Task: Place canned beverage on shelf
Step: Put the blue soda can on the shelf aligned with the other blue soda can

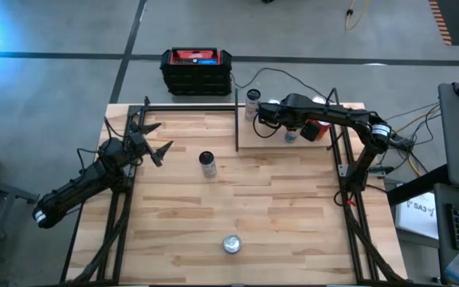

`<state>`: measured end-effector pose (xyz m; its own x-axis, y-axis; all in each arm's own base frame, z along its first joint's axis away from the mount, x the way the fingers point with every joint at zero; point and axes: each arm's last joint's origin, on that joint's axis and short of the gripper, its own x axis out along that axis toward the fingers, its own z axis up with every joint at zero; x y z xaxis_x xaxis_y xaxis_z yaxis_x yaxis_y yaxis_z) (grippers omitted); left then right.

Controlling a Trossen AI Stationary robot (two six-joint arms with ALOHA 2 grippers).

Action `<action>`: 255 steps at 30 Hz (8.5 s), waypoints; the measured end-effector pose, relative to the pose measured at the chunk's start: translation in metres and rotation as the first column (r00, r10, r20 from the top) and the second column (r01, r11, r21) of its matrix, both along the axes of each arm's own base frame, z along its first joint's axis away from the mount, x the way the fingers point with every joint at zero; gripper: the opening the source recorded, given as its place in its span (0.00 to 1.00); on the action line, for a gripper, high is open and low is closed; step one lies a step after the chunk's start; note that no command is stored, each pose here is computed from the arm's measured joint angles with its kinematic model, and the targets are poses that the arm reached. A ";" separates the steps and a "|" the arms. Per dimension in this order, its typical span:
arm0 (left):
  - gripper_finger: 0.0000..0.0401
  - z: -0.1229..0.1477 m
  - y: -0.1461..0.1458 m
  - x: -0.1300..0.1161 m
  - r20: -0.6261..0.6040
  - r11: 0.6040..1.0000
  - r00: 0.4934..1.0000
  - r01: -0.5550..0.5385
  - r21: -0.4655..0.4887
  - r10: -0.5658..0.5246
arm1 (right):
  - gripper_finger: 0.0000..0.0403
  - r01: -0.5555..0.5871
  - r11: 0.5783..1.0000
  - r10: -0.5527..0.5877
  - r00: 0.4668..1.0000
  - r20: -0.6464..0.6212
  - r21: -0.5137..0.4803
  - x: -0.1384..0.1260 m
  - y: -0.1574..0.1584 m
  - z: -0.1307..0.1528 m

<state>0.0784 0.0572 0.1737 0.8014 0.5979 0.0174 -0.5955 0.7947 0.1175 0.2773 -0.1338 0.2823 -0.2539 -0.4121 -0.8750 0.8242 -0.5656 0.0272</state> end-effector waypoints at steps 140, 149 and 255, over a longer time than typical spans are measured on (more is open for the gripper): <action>0.99 0.000 0.000 0.000 0.000 1.000 1.000 0.000 0.000 0.000 | 0.58 -0.747 0.664 0.747 0.664 0.012 -0.014 0.017 0.002 0.009; 0.99 0.000 0.000 0.000 0.000 1.000 1.000 0.000 0.000 0.000 | 0.58 -0.832 0.555 0.832 0.554 0.023 -0.013 0.022 0.002 0.011; 0.99 0.000 0.000 0.000 0.000 1.000 1.000 -0.001 0.000 0.001 | 0.74 -0.634 0.567 0.509 0.772 -0.381 -0.527 0.036 0.087 -0.099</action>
<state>0.0784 0.0572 0.1737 0.8010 0.5984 0.0171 -0.5960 0.7944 0.1175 0.3132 -0.0471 0.1837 0.1110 -0.9296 -0.3515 0.9931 0.1168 0.0047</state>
